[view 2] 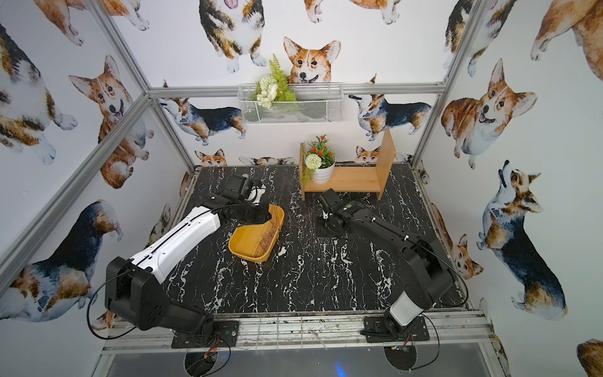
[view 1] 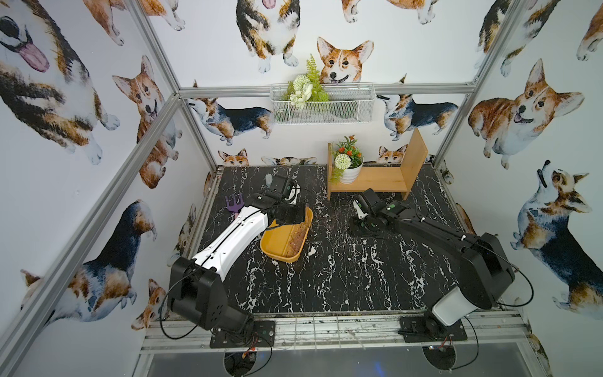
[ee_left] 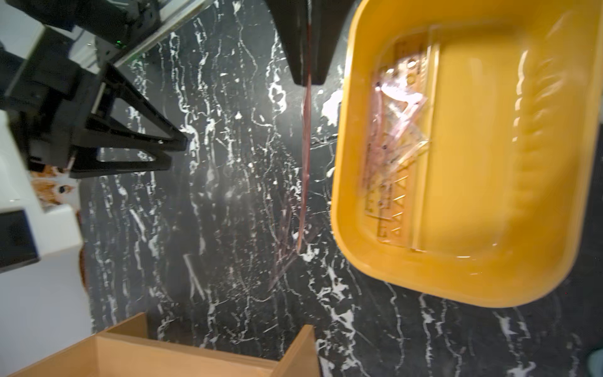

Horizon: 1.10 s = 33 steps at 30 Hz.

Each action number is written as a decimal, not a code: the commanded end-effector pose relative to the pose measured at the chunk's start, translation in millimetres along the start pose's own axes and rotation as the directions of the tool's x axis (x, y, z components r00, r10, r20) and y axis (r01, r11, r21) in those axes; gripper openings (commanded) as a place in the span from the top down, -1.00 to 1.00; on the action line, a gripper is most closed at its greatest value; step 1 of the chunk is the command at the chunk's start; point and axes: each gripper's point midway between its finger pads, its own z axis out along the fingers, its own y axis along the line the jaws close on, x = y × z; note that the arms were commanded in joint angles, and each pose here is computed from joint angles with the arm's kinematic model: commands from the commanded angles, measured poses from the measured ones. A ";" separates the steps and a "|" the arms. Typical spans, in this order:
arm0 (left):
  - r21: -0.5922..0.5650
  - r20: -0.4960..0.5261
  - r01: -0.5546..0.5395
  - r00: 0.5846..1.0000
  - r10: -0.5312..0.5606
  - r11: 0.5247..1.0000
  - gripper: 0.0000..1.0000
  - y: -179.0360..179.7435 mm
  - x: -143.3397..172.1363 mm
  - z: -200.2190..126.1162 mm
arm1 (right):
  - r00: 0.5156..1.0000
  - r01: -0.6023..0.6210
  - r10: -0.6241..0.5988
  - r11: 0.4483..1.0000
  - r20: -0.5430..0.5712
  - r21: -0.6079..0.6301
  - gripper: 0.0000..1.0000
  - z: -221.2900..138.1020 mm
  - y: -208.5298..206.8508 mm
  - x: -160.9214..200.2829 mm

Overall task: Put the scattered rulers into the storage box
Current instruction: Place the ruler in the storage box, then move the ruler to the center of the board.

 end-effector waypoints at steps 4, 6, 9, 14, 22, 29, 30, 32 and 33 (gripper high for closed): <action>-0.233 -0.129 -0.128 0.987 0.100 0.964 1.00 50.6 15.5 -6.2 | 0.999 0.049 -0.049 0.999 -0.019 -0.008 -0.04 14.6 22.6 -3.3; -0.276 -0.157 -0.149 0.982 0.108 0.950 1.00 59.3 16.5 -4.0 | 0.999 0.046 -0.046 0.999 -0.021 -0.004 -0.04 18.5 23.7 -5.7; -0.297 -0.182 -0.153 0.978 0.101 0.943 1.00 63.8 16.7 2.3 | 0.999 0.042 -0.042 0.999 -0.012 0.007 -0.05 23.8 24.8 -11.4; -0.341 -0.213 -0.169 0.972 0.100 0.925 1.00 70.4 16.6 11.8 | 0.999 0.038 -0.038 0.996 -0.004 0.080 -0.06 40.3 17.2 -22.6; -0.494 -0.193 -0.156 0.979 0.067 0.855 0.12 94.4 10.7 9.8 | 1.000 0.003 -0.007 0.988 0.027 0.152 -0.13 71.7 10.7 -40.6; -0.470 -0.070 -0.080 0.996 0.053 0.879 0.08 83.1 -1.5 -9.2 | 0.997 -0.027 0.013 0.979 0.070 0.201 -0.23 84.6 10.3 -60.9; -0.455 -0.049 -0.066 0.998 0.050 0.888 0.08 79.9 -2.7 -11.6 | 0.997 -0.033 0.017 0.977 0.080 0.210 -0.24 85.0 9.6 -64.2; -0.419 -0.001 -0.037 0.999 0.040 0.907 0.08 72.5 -4.0 -18.7 | 0.995 -0.044 0.020 0.971 0.103 0.235 -0.24 85.5 7.4 -71.8; -0.403 0.018 -0.026 0.999 0.036 0.915 0.08 69.2 -4.2 -21.7 | 0.994 -0.048 0.021 0.968 0.109 0.248 -0.25 86.6 5.9 -74.0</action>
